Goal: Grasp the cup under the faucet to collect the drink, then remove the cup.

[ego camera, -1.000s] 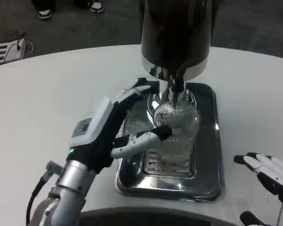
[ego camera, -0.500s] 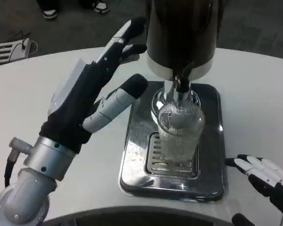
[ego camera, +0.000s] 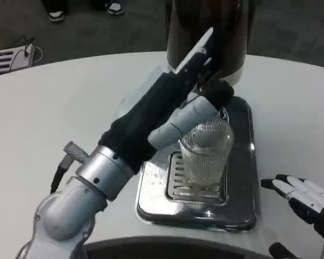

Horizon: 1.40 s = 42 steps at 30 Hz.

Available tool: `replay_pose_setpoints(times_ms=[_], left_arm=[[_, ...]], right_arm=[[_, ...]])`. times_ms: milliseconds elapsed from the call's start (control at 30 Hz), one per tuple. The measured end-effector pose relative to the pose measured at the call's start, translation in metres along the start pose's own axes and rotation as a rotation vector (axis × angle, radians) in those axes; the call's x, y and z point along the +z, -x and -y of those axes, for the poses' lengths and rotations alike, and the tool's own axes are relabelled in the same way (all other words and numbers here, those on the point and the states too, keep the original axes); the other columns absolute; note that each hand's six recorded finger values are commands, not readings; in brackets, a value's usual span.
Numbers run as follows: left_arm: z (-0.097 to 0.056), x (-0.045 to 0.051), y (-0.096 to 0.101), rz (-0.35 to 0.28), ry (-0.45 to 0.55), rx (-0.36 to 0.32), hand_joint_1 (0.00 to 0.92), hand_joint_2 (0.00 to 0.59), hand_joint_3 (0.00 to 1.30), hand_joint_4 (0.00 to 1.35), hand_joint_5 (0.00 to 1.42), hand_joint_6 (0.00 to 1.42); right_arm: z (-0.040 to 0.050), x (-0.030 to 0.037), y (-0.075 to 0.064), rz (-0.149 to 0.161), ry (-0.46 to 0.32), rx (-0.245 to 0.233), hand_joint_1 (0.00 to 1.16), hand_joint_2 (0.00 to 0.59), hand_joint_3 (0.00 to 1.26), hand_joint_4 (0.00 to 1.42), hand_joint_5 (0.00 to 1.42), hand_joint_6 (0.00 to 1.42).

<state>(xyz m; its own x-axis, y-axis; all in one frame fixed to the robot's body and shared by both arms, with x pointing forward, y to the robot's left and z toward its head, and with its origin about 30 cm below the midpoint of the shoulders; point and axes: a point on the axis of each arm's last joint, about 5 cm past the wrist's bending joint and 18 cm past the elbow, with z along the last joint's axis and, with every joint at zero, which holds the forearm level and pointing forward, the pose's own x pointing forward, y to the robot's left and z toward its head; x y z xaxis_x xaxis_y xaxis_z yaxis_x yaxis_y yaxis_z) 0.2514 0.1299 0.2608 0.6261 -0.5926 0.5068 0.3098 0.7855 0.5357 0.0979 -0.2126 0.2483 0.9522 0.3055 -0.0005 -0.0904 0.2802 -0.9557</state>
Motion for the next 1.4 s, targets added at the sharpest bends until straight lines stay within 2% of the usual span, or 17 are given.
replay_pose_setpoints(times_ms=[167, 467, 533, 667, 833, 1000, 1067, 1400], left_arm=[[0.006, -0.0003, -0.006, -0.004, 0.016, -0.015, 0.000, 0.083, 0.00, 0.00, 0.06, 0.03], [0.011, -0.0034, -0.003, -0.091, -0.021, 0.012, 0.000, 0.093, 0.00, 0.00, 0.05, 0.01], [0.010, -0.0064, -0.002, -0.125, -0.019, 0.000, 0.000, 0.094, 0.00, 0.00, 0.04, 0.01], [0.008, -0.0094, -0.004, -0.144, -0.032, -0.039, 0.000, 0.095, 0.00, 0.00, 0.04, 0.01], [0.002, -0.0072, -0.010, -0.146, -0.113, -0.108, 0.000, 0.096, 0.00, 0.00, 0.04, 0.01], [-0.001, -0.0047, -0.010, -0.136, -0.235, -0.150, 0.000, 0.093, 0.00, 0.00, 0.05, 0.01], [-0.003, -0.0021, -0.011, -0.130, -0.296, -0.168, 0.000, 0.092, 0.00, 0.00, 0.05, 0.01], [-0.007, 0.0073, -0.014, -0.120, -0.475, -0.250, 0.000, 0.084, 0.00, 0.00, 0.04, 0.00]], right_arm=[[-0.0001, -0.0012, 0.002, -0.005, -0.009, -0.005, 0.45, 0.489, 0.06, 0.00, 0.00, 0.11], [0.0003, -0.0032, 0.006, -0.018, -0.022, -0.011, 0.45, 0.489, 0.06, 0.00, 0.00, 0.12], [0.0001, -0.0032, 0.006, -0.018, -0.024, -0.008, 0.45, 0.489, 0.06, 0.00, 0.00, 0.12], [0.0004, -0.0029, 0.006, -0.013, -0.026, -0.011, 0.45, 0.489, 0.06, 0.00, 0.00, 0.12], [0.0005, -0.0025, 0.006, -0.002, -0.024, -0.010, 0.45, 0.489, 0.06, 0.00, 0.00, 0.12], [-0.0006, -0.0031, 0.009, -0.005, -0.033, -0.011, 0.45, 0.489, 0.06, 0.00, 0.00, 0.12], [-0.0010, -0.0035, 0.010, -0.007, -0.045, -0.014, 0.45, 0.489, 0.06, 0.00, 0.00, 0.12], [-0.0003, -0.0053, 0.012, 0.006, -0.103, -0.020, 0.45, 0.489, 0.05, 0.00, 0.00, 0.14]])
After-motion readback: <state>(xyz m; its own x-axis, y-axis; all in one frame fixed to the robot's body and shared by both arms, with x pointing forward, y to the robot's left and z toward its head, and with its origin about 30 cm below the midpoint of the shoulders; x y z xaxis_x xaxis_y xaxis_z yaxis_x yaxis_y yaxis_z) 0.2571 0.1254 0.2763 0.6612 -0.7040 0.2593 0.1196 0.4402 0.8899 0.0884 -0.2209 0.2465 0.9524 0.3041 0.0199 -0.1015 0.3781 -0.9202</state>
